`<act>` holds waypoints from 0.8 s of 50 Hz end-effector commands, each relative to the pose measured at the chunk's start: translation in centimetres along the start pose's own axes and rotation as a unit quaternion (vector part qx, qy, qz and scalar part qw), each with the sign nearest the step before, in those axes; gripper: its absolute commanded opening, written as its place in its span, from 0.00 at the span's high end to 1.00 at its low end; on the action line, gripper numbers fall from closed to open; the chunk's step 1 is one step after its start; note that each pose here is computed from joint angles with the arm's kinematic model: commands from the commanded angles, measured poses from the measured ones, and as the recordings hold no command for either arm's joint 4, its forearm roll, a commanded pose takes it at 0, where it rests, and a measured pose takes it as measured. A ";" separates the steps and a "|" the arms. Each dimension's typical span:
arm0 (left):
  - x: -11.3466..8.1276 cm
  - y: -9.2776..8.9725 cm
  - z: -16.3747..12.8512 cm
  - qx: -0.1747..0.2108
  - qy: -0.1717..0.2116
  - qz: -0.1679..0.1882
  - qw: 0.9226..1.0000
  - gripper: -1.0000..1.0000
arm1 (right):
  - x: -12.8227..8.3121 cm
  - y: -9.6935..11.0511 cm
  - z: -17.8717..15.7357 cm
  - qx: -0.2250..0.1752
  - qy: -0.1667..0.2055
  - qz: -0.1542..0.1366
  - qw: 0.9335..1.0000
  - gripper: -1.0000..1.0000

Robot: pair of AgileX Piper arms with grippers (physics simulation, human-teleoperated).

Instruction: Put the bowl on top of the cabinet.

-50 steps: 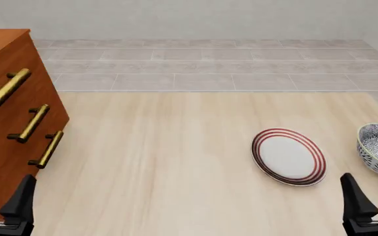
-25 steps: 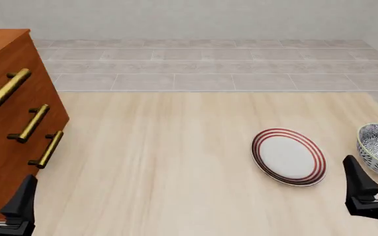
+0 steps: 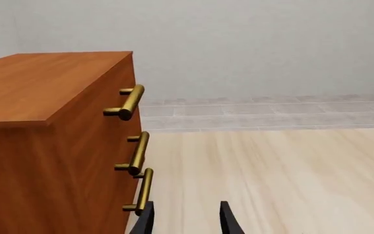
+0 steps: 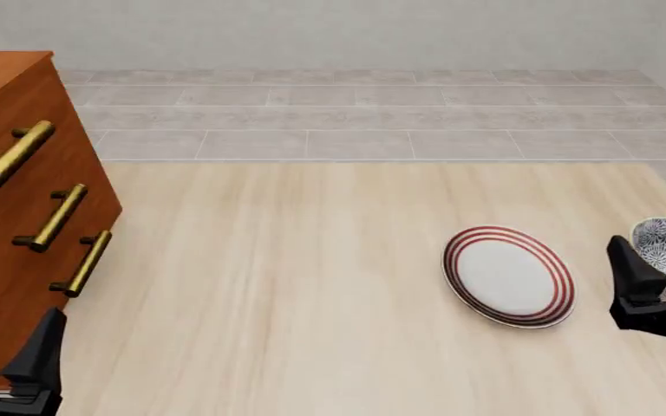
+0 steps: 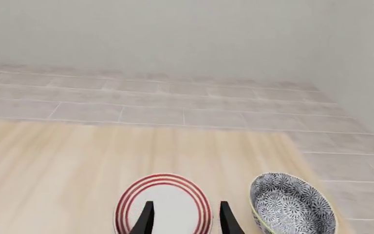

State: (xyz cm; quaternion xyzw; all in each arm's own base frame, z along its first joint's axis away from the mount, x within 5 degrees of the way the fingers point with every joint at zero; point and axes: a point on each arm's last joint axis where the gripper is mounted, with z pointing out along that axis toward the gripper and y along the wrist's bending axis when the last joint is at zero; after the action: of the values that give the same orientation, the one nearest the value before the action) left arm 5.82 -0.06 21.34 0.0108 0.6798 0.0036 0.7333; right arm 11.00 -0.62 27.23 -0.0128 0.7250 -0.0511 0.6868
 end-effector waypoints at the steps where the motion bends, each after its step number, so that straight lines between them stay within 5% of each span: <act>1: 0.0 0.0 0.0 0.001 0.000 -0.001 1.000 0.00 | -0.9 -0.4 1.9 0.009 0.026 -0.030 0.999 0.00; 16: 0.0 -0.1 0.1 0.008 0.001 -0.003 1.000 0.00 | -3.1 -1.2 3.0 0.027 0.042 -0.007 0.999 0.00; 40: 0.0 -0.2 0.0 0.013 0.002 -0.012 1.000 0.00 | -5.3 -2.9 4.1 0.072 0.047 -0.014 0.996 0.00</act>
State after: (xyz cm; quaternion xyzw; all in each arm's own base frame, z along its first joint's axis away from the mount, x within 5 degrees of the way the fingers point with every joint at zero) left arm 5.81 -0.19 21.33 0.0123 0.6812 -0.0108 0.7319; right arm 14.71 -2.64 31.63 0.0166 0.7491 -0.1028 0.6542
